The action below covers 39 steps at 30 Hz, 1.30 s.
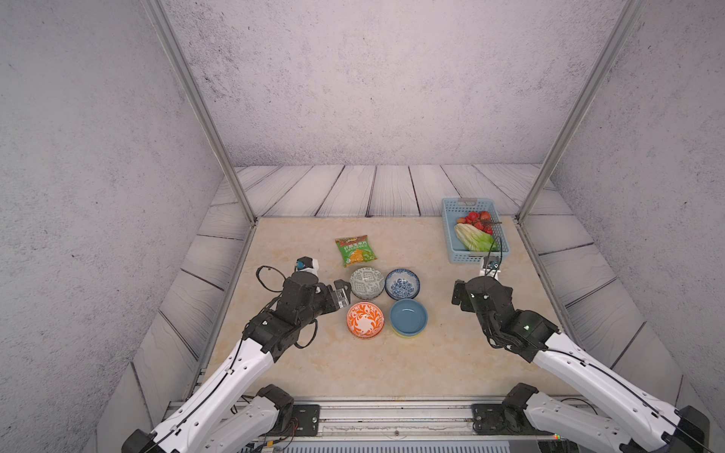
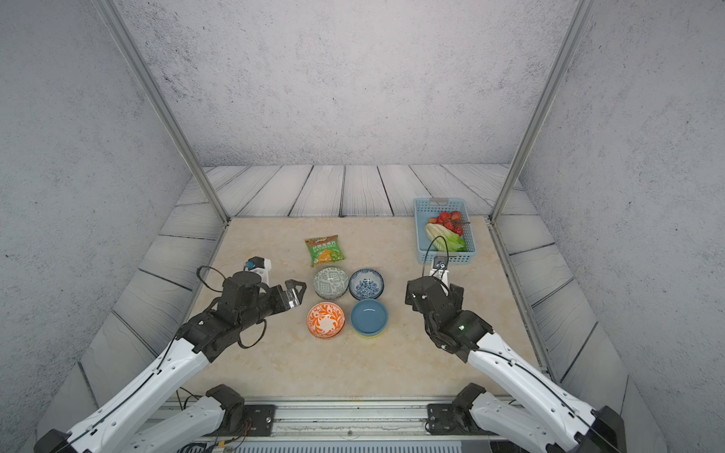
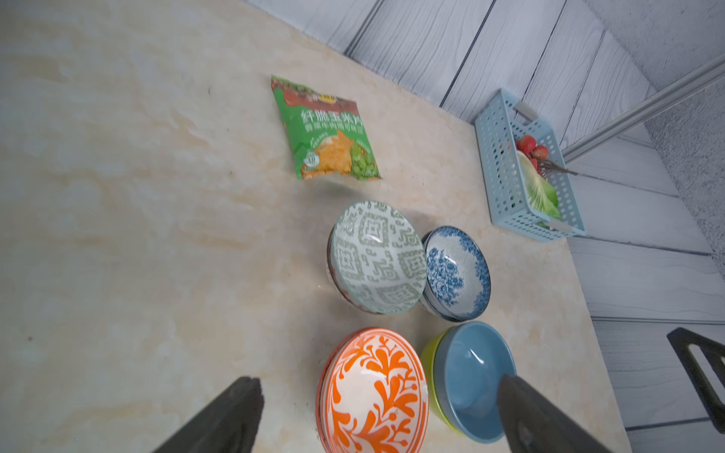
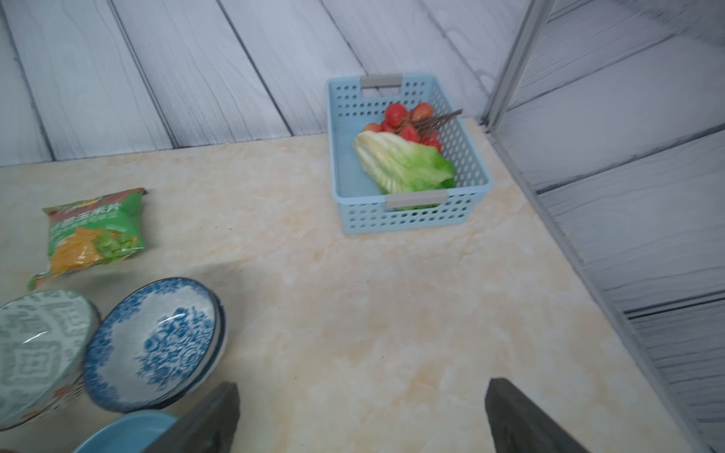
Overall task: Stack the bowls
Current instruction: Reset both arms
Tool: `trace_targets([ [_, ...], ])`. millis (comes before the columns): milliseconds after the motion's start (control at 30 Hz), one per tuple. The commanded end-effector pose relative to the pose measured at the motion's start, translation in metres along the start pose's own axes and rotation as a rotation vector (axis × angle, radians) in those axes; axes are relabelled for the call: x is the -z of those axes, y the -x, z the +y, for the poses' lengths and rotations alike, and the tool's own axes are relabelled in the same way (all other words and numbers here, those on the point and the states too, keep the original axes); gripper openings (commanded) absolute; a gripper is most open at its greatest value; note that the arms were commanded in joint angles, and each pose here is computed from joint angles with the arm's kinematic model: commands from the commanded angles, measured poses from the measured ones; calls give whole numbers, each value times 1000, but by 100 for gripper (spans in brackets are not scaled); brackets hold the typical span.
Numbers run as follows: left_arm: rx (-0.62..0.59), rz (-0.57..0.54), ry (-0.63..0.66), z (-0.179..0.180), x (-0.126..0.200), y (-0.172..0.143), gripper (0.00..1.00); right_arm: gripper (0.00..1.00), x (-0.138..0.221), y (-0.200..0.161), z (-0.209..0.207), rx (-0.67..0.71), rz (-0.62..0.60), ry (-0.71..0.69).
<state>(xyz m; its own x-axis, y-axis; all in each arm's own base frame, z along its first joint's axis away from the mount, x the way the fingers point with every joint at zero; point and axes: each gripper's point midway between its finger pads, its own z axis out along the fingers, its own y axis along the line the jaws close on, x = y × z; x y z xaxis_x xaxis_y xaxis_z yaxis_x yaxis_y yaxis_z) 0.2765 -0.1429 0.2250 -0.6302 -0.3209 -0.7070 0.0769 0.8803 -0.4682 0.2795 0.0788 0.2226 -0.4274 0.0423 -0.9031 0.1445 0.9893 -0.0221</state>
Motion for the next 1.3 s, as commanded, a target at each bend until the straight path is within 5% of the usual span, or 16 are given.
trace_targets([
  [0, -141, -192, 197, 26, 17, 50, 100, 99, 4, 31, -28, 56, -243, -159],
  [100, -264, -358, 365, 57, 22, 78, 100, 99, 2, 23, -47, 86, -304, -273],
  [233, -432, -422, 522, 92, 9, 77, 100, 99, -14, 8, -55, 75, -290, -271],
  [567, -359, -439, 645, 162, -17, 63, 100, 99, -71, -33, -85, 19, -195, -294],
  [667, -311, -438, 649, 175, -27, 69, 100, 99, -85, -47, -87, 28, -191, -306],
  [1000, -462, -375, 554, 185, -80, 50, 100, 99, -122, -40, -67, 130, -253, -225],
  [1100, -458, -373, 546, 195, -92, 47, 100, 99, -127, -40, -70, 101, -355, -205],
  [1267, -472, -344, 384, 193, -111, 38, 100, 99, -142, -62, -61, 130, -240, -86],
])
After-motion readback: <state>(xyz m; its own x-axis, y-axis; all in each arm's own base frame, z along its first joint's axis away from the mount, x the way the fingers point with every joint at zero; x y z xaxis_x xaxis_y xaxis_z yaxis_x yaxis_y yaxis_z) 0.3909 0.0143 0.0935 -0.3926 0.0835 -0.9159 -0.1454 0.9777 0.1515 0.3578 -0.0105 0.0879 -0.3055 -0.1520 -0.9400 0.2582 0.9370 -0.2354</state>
